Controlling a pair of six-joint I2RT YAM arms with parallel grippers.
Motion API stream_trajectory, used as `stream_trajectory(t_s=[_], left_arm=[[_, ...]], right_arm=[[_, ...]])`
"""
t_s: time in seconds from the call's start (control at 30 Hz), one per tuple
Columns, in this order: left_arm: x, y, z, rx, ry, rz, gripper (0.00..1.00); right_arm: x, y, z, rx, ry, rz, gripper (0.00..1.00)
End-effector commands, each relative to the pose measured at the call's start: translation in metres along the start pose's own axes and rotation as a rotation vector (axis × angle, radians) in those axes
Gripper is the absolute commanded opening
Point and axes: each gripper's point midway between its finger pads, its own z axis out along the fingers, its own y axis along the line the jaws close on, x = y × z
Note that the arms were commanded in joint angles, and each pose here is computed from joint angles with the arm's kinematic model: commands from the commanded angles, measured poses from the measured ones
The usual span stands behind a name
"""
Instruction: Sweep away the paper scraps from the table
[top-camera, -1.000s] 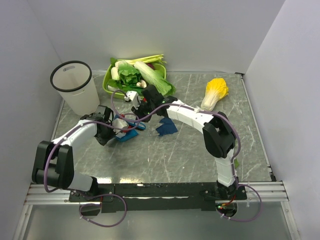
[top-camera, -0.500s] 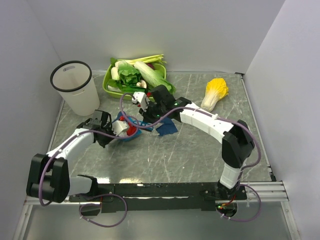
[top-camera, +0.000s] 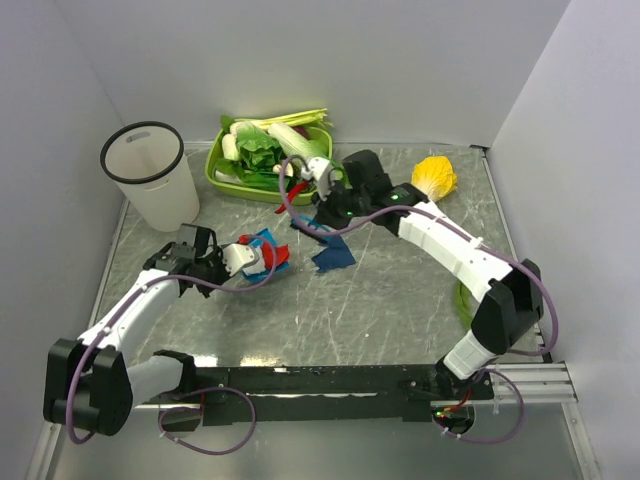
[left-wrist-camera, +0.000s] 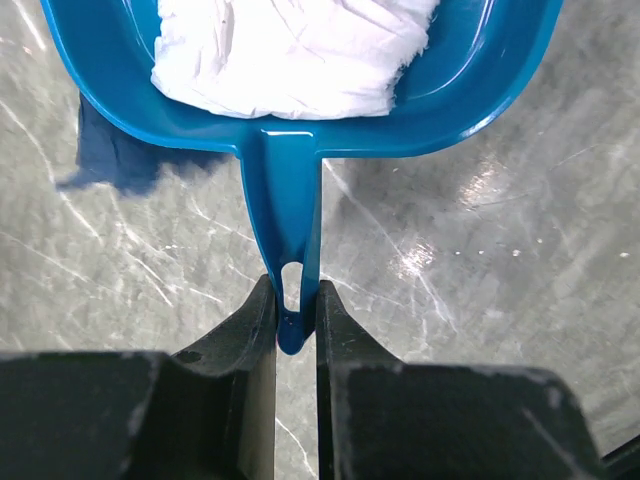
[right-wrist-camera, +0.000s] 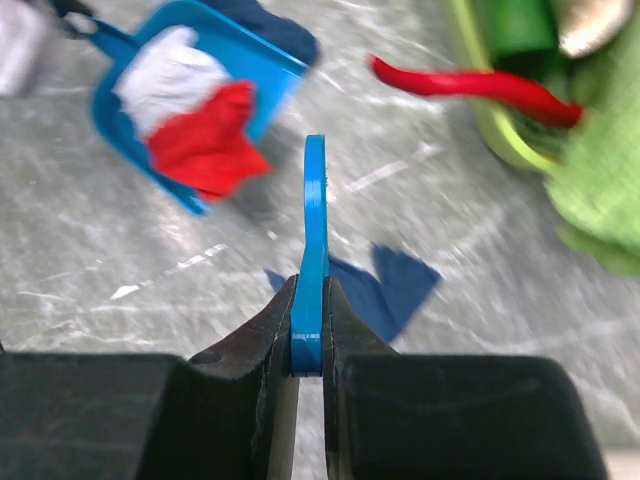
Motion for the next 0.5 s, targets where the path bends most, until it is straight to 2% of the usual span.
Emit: stream_trajectory(t_s=[0.0, 0.37, 0.47], left_arm=[[-0.018, -0.002, -0.013, 0.01, -0.083, 0.045, 0.01], [-0.027, 0.002, -0.037, -0.003, -0.084, 0.031, 0.01], [-0.023, 0.006, -0.045, -0.02, -0.043, 0.008, 0.01]], right_arm=[[-0.003, -0.008, -0.029, 0.046, -0.045, 0.06, 0.0], [0.011, -0.021, -0.037, 0.107, -0.041, 0.119, 0.0], [0.015, -0.025, -0.036, 0.127, -0.029, 0.115, 0.0]])
